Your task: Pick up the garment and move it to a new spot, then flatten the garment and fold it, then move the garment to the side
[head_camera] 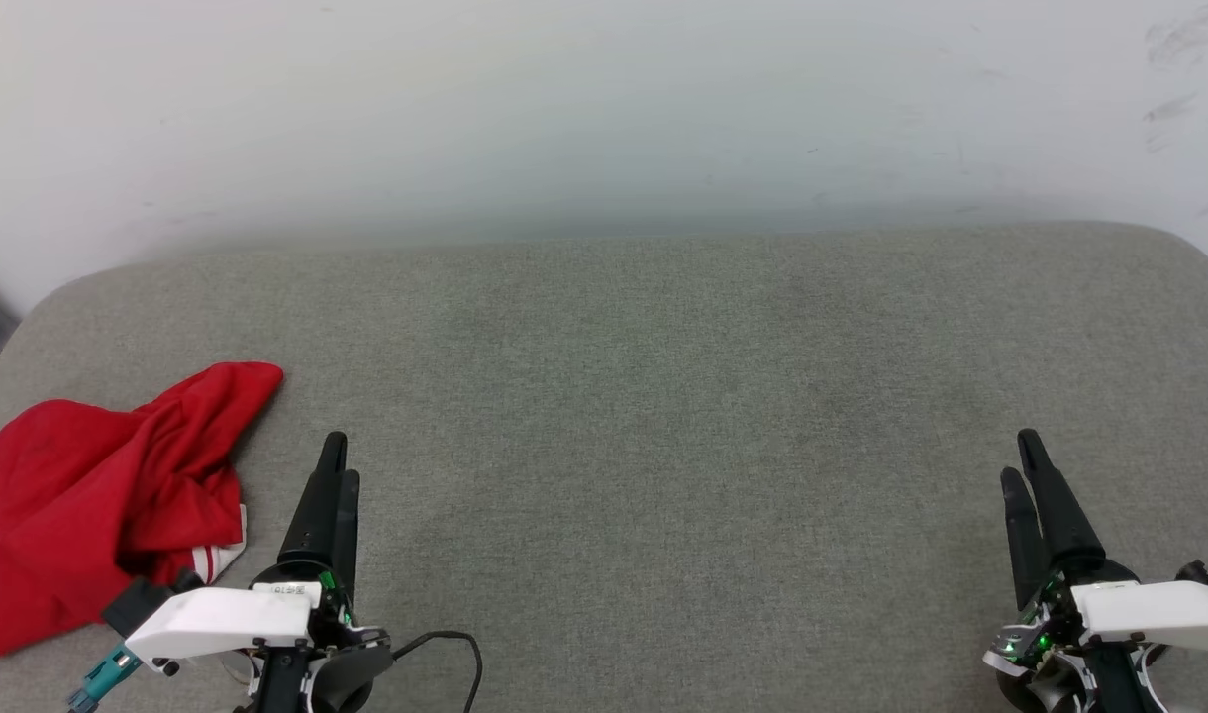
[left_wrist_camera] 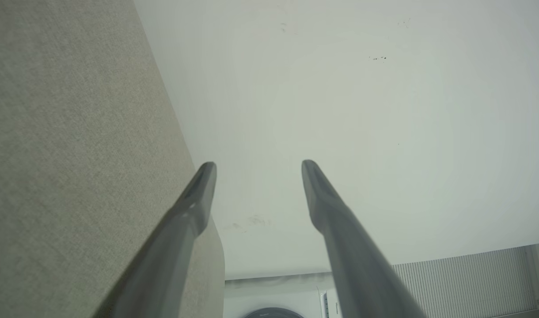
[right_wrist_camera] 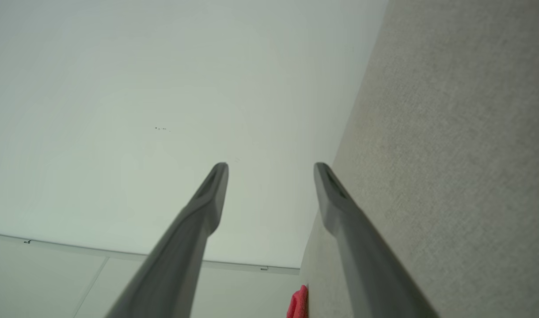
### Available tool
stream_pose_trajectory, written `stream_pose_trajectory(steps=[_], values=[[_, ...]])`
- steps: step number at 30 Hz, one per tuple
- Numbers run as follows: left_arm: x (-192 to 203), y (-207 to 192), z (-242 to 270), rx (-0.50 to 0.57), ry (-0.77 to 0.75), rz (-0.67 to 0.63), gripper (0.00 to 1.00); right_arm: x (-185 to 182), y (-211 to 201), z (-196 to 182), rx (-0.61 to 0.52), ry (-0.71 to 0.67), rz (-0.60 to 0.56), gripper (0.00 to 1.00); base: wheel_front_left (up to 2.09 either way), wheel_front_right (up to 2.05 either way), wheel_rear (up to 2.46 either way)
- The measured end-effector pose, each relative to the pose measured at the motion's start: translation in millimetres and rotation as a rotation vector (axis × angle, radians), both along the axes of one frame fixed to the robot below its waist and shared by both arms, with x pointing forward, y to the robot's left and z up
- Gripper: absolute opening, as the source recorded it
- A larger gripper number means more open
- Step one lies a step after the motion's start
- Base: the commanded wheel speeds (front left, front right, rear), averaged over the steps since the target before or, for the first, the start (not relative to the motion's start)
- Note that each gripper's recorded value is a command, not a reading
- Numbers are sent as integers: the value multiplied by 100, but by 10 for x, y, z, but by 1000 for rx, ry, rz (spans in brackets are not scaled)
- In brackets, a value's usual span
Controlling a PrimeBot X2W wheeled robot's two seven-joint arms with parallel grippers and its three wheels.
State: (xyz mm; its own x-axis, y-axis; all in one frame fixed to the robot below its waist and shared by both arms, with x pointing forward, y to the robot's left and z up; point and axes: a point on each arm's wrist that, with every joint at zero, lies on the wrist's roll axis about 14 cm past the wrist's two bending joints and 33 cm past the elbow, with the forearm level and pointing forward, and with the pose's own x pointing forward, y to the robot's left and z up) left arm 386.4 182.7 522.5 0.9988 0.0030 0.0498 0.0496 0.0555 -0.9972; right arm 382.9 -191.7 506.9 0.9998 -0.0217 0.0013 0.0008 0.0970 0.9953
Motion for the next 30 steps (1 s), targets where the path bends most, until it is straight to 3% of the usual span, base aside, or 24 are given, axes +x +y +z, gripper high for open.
stream_pose_trajectory(steps=[10,30], values=[[-12,-62,155,129,-50,3,100,-6,34,80,-154,-25,3,100,0,0,0],[-41,-171,296,633,-124,2,100,7,86,329,-714,-100,10,100,0,0,0]])
